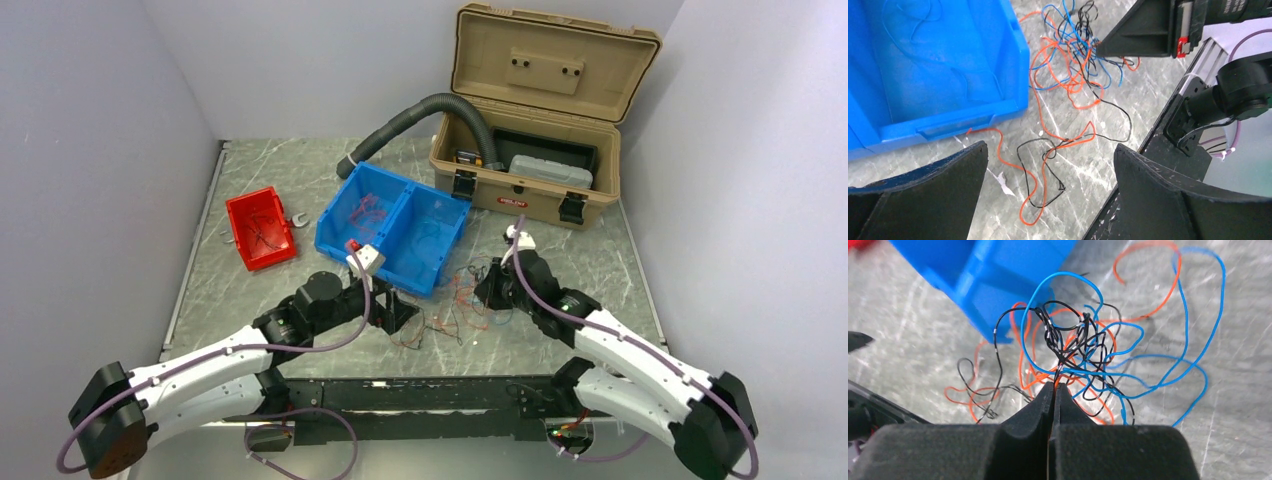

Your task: Untangle the cables

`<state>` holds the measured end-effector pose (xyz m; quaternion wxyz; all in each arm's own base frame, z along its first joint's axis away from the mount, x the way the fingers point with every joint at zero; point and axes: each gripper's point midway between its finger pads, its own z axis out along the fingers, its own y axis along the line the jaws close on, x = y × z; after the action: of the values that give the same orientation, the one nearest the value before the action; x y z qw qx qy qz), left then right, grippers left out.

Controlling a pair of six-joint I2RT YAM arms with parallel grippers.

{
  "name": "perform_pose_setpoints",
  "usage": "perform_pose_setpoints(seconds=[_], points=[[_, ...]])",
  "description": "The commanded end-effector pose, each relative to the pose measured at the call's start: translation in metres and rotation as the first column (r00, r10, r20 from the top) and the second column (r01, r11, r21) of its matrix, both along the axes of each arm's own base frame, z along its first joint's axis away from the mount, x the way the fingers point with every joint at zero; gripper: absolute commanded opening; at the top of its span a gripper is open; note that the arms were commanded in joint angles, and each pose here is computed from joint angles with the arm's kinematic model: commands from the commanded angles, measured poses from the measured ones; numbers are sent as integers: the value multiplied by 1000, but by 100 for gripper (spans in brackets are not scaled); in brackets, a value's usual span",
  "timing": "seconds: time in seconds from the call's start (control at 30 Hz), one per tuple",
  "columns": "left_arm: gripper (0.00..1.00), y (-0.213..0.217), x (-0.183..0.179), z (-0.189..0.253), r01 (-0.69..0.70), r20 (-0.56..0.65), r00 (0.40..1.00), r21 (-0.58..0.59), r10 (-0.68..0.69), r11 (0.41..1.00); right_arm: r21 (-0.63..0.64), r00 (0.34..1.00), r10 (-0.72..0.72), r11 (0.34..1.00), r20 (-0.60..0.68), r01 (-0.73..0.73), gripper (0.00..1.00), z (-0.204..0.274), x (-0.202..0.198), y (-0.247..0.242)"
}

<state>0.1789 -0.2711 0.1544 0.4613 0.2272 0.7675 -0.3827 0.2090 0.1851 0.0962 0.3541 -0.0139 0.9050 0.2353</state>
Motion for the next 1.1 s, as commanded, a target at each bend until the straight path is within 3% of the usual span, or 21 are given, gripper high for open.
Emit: perform_pose_setpoints(seconds=[0.0, 0.2, 0.33, 0.67, 0.87, 1.07], points=[[98, -3, 3, 23, 10, 91, 996, -78, -3, 997, 24, 987, -64, 998, 145, 62, 0, 48, 15, -11], [98, -6, -1, 27, 42, 102, 994, -92, -33, 995, 49, 970, -75, 997, 230, 65, 0, 81, 15, -18], [98, -11, -2, 36, 65, 114, 992, -94, -54, 993, 60, 959, 5, 998, 284, -23, 0, 101, 11, -10], [99, -38, 8, 99, 148, 217, 969, -138, -116, 979, 60, 897, 141, 981, 418, -183, 0, 152, 1, 2], [99, -72, 21, 111, 194, 121, 975, -80, -184, 978, 82, 882, 175, 969, 438, -234, 0, 163, -6, 8], [95, -101, 21, 96, 253, 0, 967, -125, -255, 959, 123, 877, 190, 955, 442, -269, 0, 165, -15, 12]])
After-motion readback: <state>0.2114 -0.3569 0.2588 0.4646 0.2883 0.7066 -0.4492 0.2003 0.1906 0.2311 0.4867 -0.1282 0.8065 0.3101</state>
